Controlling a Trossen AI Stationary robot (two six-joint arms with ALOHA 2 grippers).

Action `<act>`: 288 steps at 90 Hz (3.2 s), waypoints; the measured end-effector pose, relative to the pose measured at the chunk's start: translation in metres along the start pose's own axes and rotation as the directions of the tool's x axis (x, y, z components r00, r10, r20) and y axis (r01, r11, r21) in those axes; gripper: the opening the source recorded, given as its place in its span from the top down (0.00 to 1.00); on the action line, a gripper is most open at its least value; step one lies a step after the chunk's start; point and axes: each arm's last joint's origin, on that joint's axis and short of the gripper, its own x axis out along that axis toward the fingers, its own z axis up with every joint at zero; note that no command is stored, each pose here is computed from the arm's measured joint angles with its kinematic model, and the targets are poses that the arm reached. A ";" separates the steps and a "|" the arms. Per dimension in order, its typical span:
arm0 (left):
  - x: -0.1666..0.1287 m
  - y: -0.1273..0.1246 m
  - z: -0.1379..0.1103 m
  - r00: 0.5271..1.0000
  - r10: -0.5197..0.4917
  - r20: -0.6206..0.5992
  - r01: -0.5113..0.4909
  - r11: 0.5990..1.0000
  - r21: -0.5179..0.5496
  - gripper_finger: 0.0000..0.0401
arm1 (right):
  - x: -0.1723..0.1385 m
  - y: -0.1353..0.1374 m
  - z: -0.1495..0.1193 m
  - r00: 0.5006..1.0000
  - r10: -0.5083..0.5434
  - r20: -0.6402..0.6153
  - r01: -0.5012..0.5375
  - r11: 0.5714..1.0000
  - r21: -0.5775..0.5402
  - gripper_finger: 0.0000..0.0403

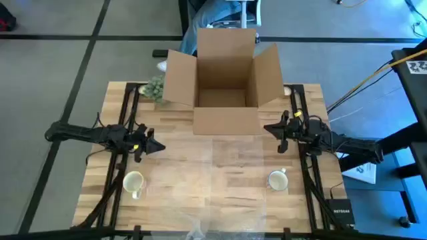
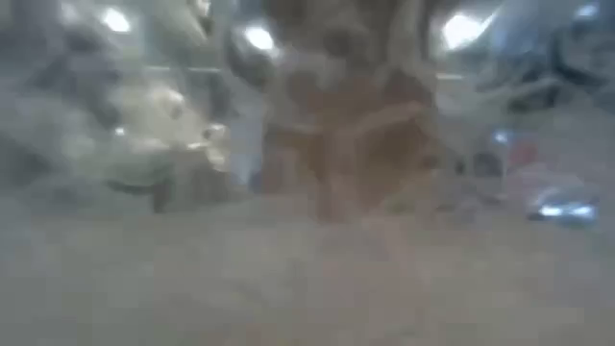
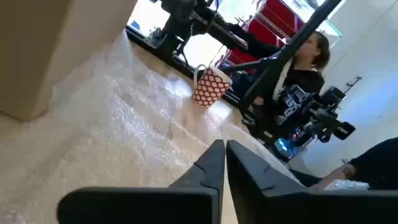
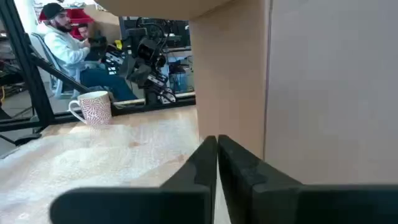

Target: Wrap mug

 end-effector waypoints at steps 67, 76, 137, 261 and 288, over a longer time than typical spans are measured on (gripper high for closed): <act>0.000 0.000 0.000 1.000 0.000 0.000 0.000 1.000 0.000 1.00 | 0.000 0.000 0.000 1.000 0.000 0.000 0.000 1.000 0.000 1.00; 0.000 0.000 0.000 1.000 0.000 0.000 0.000 1.000 0.000 1.00 | 0.000 0.000 0.000 1.000 0.000 0.000 0.000 1.000 0.000 1.00; 0.000 0.000 0.000 1.000 0.000 0.000 0.000 1.000 0.000 1.00 | 0.000 0.000 0.000 1.000 0.000 0.000 0.000 1.000 0.000 1.00; 0.000 0.001 0.001 0.999 0.034 0.033 -0.038 0.991 0.130 1.00 | 0.000 0.000 0.000 1.000 0.000 0.001 0.000 1.000 0.000 1.00; -0.001 -0.004 0.012 0.984 0.037 0.176 -0.090 0.949 0.304 1.00 | 0.000 0.000 0.000 1.000 0.000 0.001 0.000 1.000 0.000 1.00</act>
